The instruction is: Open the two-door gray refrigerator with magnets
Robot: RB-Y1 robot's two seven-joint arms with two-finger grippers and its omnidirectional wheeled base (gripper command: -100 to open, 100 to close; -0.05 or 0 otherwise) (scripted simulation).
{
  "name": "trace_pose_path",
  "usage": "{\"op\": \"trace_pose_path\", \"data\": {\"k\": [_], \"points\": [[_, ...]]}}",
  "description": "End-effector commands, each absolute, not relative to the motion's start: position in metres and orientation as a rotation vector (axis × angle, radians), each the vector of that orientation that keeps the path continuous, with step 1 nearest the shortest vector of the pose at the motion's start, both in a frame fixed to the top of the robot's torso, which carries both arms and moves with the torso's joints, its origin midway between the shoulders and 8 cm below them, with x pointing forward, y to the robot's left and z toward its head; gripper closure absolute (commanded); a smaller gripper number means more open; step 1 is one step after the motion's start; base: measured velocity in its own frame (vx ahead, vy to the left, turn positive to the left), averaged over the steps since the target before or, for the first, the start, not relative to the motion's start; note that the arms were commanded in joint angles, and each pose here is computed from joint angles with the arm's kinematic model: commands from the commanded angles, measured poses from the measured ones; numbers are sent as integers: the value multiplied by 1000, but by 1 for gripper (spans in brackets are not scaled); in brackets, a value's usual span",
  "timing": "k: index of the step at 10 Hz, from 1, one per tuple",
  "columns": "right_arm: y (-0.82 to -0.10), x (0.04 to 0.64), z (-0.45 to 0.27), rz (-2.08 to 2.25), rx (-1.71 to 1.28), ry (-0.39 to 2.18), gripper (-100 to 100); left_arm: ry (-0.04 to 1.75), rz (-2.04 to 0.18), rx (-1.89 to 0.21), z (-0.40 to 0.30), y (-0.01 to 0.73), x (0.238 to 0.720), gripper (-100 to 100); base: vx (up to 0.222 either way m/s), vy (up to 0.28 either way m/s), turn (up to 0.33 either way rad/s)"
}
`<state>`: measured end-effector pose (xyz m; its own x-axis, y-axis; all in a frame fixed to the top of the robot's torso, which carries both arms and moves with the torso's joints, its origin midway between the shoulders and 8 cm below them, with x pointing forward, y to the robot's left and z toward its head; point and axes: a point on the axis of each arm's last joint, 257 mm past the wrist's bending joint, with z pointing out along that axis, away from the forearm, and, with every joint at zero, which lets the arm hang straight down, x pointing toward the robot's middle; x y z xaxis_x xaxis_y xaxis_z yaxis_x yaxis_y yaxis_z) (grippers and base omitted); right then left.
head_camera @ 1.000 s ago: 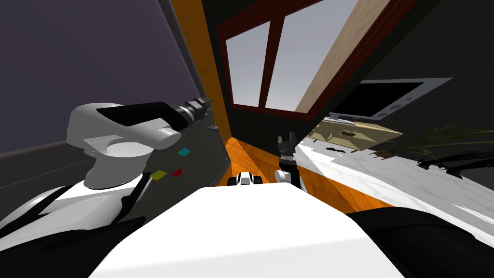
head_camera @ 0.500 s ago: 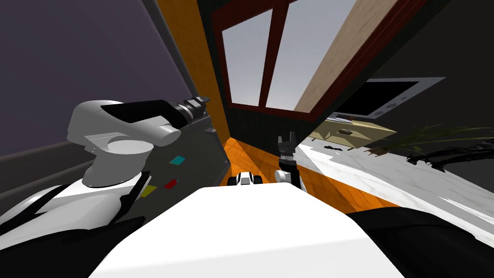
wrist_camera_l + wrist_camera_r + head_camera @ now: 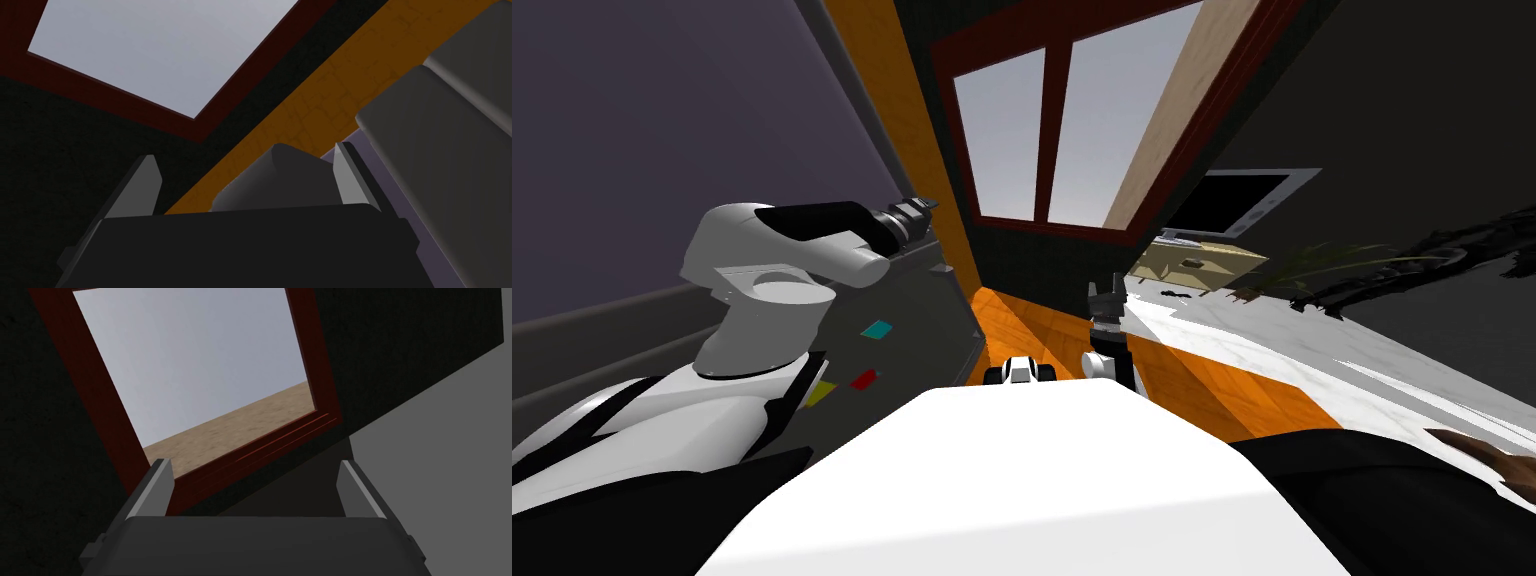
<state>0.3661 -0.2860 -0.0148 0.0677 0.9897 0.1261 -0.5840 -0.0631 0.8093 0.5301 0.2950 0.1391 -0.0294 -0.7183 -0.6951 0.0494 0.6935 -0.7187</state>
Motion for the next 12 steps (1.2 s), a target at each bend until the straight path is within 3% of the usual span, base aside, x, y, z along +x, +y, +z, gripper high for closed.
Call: {"op": "trace_pose_path", "data": {"k": [1,3,4,12], "points": [[-286,366,-15,1435,855,623,0,1469,-636,-616,139,318,543,-100,-85,13,-172],[-286,366,-15,1435,855,623,0,1467,-631,-621,138,320,545,-100,-62,6,-118],[-286,366,-15,1435,855,623,0,1475,-650,-603,139,309,538,100,48,-7,287],[-286,366,-15,1435,856,623,0,1531,-758,-497,134,241,489,100,90,-10,184]]}}
